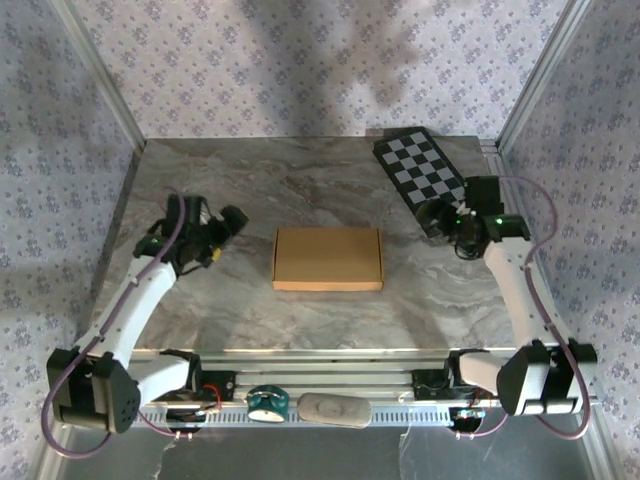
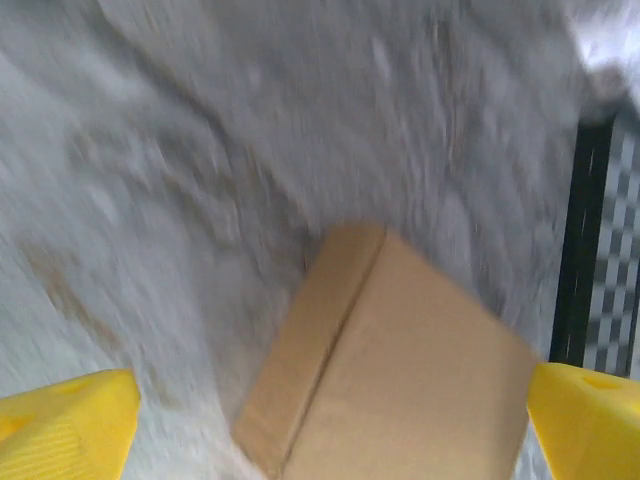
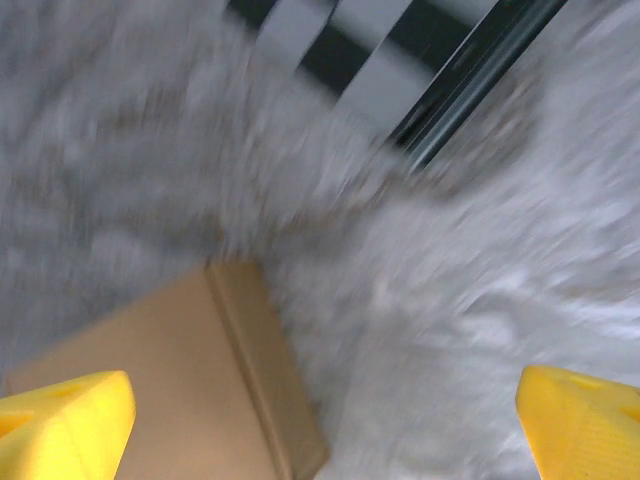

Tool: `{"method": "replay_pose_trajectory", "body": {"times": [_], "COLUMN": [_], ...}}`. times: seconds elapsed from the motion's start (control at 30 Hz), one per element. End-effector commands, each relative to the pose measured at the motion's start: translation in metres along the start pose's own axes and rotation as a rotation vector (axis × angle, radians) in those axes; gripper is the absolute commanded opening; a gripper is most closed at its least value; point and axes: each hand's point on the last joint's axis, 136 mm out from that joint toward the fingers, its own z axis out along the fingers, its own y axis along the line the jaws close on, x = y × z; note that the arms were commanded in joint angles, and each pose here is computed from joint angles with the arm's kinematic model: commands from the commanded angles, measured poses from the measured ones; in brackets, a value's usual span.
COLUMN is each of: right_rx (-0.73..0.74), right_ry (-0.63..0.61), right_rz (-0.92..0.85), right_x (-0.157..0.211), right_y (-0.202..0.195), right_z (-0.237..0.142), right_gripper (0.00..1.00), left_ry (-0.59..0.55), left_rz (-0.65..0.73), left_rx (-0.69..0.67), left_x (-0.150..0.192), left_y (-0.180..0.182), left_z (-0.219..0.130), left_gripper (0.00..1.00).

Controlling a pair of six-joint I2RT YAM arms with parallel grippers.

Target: Fold the paper box

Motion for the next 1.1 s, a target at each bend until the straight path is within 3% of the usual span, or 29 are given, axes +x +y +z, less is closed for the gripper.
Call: {"method": "replay_pose_trajectory", "body": {"times": [0.0,0.1,0.2,0.27,0.47,0.63,0.9,1.0,1.07], "right_rx": [0.226,0.182,0.161,0.146,0.153,0.101,0.045,-0.015,-0.022], "right_ry": [-0.193,-0.342,-0.510,-0.556,-0.522,-0.523,-0.500,-0.525,-0.538], "right_rz": [0.033,-0.170,-0.293,-0.340,-0.427,-0.469,-0.531,-0.535,-0.549], "right_x": [-0.034,-0.049,-0.045,-0.038,-0.011,-0.015,-0.030,-0.023,-0.018], "right_y": [-0.039,-0.042,-0.043,-0.043,-0.060,-0.054,-0.055,-0.056,-0.056], "right_z": [-0.014,0.009,0.022,0.030,0.068,0.094,0.121,0.124,0.125], "right_gripper": [1.00,1.00,1.00,1.00,1.00,1.00,1.00,1.00,1.00], "left_ry": [-0.147,-0.450,-0.574,-0.591,-0.481,-0.521,-0.611,-0.631,-0.704], "left_rz": [0.142,0.080,0.273,0.426,0.629,0.623,0.657,0.677,0.672], "left_rx": [-0.215,-0.531,-0.549,-0.567,-0.452,-0.324,-0.255,-0.188,-0.174], "left_x": [-0.041,-0.080,-0.096,-0.096,-0.070,-0.081,-0.108,-0.098,-0.091], "left_y": [0.037,0.091,0.093,0.093,0.106,0.101,0.103,0.105,0.112], "left_z": [-0.016,-0.051,-0.047,-0.033,0.028,0.053,0.069,0.071,0.067], "left_gripper": [1.00,1.00,0.99,1.00,1.00,1.00,1.00,1.00,1.00]}}
